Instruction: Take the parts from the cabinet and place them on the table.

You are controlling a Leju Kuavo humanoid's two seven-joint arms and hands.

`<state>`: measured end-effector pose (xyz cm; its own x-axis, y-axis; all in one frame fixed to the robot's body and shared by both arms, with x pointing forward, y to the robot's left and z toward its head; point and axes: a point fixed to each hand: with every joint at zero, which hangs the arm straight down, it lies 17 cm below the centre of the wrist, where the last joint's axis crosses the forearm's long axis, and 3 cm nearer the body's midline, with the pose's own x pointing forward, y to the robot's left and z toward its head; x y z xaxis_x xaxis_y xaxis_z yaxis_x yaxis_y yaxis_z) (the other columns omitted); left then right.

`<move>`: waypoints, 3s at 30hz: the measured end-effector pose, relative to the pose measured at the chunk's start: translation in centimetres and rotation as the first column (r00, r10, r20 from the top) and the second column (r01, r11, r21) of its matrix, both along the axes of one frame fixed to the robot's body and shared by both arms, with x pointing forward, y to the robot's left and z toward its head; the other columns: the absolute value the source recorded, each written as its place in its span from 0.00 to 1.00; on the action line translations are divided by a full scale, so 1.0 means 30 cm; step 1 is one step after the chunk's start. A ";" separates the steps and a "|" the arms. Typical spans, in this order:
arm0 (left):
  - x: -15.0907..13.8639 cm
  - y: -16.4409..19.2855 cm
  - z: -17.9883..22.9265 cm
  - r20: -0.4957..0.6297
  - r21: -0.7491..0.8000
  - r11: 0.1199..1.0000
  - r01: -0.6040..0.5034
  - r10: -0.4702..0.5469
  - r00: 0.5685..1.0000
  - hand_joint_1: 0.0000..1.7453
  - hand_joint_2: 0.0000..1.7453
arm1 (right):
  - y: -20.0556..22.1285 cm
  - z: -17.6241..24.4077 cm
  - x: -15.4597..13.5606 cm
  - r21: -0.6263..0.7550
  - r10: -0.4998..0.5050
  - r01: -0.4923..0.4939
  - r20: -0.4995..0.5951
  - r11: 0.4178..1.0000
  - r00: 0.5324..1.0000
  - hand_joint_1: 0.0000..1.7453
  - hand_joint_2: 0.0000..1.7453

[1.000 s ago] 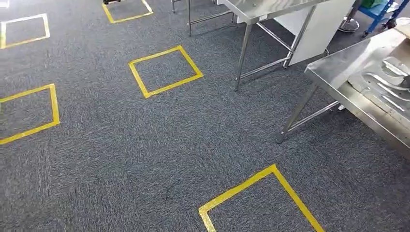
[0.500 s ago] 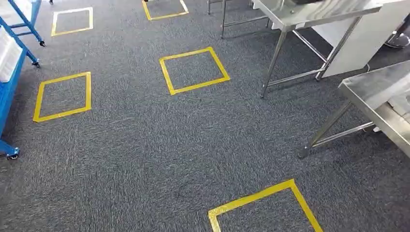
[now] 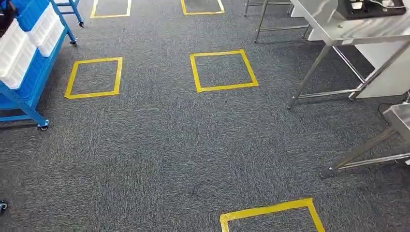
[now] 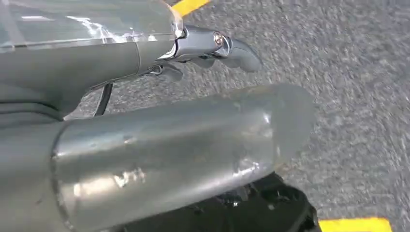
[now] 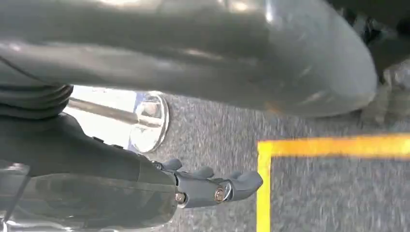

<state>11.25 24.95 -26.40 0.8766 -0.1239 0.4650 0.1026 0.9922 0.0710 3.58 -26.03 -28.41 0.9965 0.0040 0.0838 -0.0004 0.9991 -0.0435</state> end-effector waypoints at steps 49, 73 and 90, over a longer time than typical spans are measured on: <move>0.005 0.010 0.000 0.005 0.014 0.999 0.033 -0.033 0.999 0.00 0.00 | 0.049 0.001 -0.023 0.019 0.007 -0.007 -0.009 1.000 1.000 0.00 0.00; 0.001 0.043 -0.003 0.000 0.027 0.999 0.030 -0.030 1.000 0.00 0.00 | 0.062 0.003 -0.011 0.026 0.006 -0.006 -0.006 1.000 1.000 0.00 0.00; -0.010 0.046 -0.005 -0.005 0.027 0.999 0.032 -0.032 0.999 0.00 0.00 | 0.011 0.001 0.013 0.004 0.013 -0.013 0.003 1.000 1.000 0.00 0.00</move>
<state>10.95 26.32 -26.55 0.8740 -0.1647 0.4572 0.1348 0.9861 0.0976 3.97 -25.71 -28.37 0.9961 0.0169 0.0864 -0.0136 0.9991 -0.0391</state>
